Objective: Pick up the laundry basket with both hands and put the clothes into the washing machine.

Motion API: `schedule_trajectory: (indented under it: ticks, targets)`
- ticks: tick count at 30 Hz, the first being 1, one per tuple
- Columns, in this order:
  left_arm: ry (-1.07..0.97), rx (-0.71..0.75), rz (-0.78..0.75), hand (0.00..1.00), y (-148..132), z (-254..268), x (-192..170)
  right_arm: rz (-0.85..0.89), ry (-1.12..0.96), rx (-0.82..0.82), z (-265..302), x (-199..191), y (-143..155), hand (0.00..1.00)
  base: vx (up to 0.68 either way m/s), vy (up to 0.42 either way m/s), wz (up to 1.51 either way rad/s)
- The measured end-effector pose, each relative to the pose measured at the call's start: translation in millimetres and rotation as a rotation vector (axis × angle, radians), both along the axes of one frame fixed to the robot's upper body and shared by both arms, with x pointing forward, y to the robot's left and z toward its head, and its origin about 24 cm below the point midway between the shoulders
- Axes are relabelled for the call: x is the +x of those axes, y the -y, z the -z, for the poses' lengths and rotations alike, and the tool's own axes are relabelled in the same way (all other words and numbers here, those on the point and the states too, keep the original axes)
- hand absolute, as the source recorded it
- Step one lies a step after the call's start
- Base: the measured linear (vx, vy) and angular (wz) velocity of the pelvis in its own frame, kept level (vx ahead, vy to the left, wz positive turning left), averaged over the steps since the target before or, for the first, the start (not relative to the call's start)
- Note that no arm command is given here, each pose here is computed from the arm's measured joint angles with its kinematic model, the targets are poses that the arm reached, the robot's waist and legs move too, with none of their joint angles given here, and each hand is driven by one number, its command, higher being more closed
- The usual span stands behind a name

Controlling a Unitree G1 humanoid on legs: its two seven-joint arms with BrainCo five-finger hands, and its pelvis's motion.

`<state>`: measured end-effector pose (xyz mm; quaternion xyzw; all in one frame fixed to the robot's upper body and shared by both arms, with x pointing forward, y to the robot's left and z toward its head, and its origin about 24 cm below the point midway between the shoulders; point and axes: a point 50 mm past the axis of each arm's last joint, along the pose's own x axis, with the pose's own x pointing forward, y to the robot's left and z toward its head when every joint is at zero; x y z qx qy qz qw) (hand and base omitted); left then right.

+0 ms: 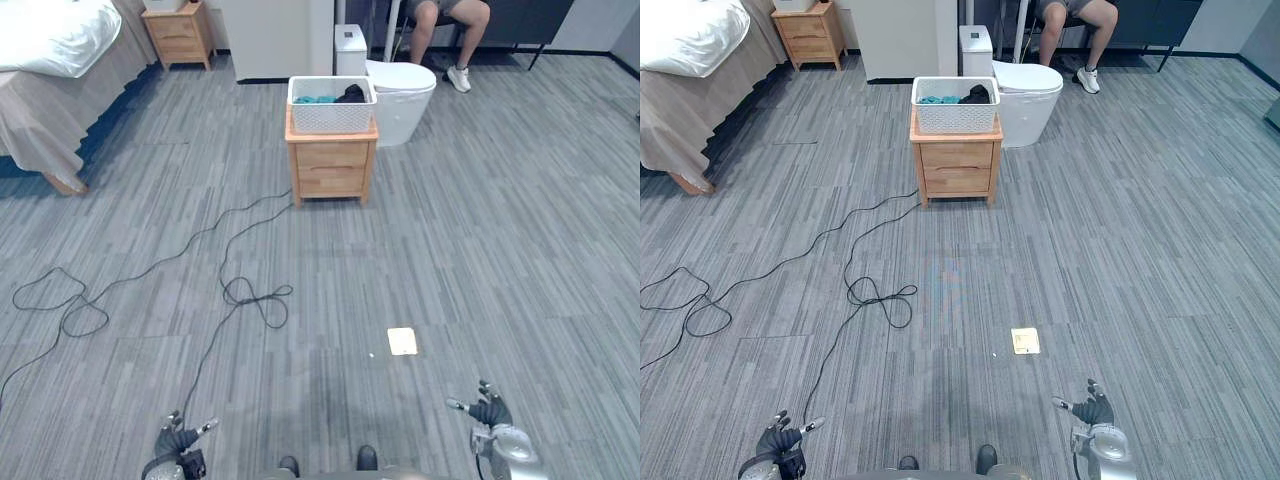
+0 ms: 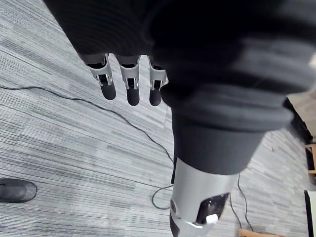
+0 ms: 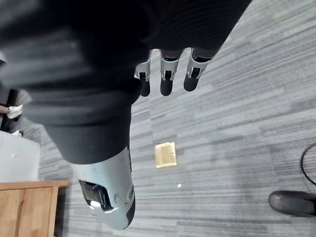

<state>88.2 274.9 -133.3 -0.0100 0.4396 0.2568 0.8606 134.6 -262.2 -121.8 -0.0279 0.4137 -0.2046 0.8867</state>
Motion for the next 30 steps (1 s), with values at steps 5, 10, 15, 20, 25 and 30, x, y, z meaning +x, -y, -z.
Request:
schedule_trajectory:
  ticks: [5, 10, 15, 20, 25, 30]
  targets:
    - [-0.023, -0.003, 0.006, 0.0, 2.4, 2.6, -6.7, 0.061, 0.003, 0.026, 1.6, -4.9, 3.9, 0.0, -0.1, -0.006, -0.01]
    - [-0.034, -0.006, 0.027, 0.0, 6.6, 4.3, -6.9, 0.083, -0.008, 0.041, 4.1, -9.4, 4.2, 0.0, -0.04, -0.009, -0.03]
    - [-0.037, -0.013, 0.062, 0.0, 12.7, 5.6, -4.1, 0.09, -0.012, 0.042, 4.7, -11.6, 4.7, 0.0, 0.03, 0.0, 0.0]
    - [-0.014, -0.008, 0.07, 0.0, 13.9, 3.1, 1.4, 0.104, -0.004, 0.043, 4.0, -11.3, 5.6, 0.0, 0.09, 0.018, -0.07]
    - [0.053, 0.021, 0.079, 0.0, 11.3, -6.3, 16.4, 0.108, 0.014, 0.04, 1.9, -5.5, 4.4, 0.0, 0.06, 0.041, -0.06]
    - [0.092, 0.034, 0.084, 0.0, 13.1, -11.5, 27.3, 0.113, 0.052, 0.026, -3.6, 3.6, 4.5, 0.0, 0.05, 0.083, -0.06]
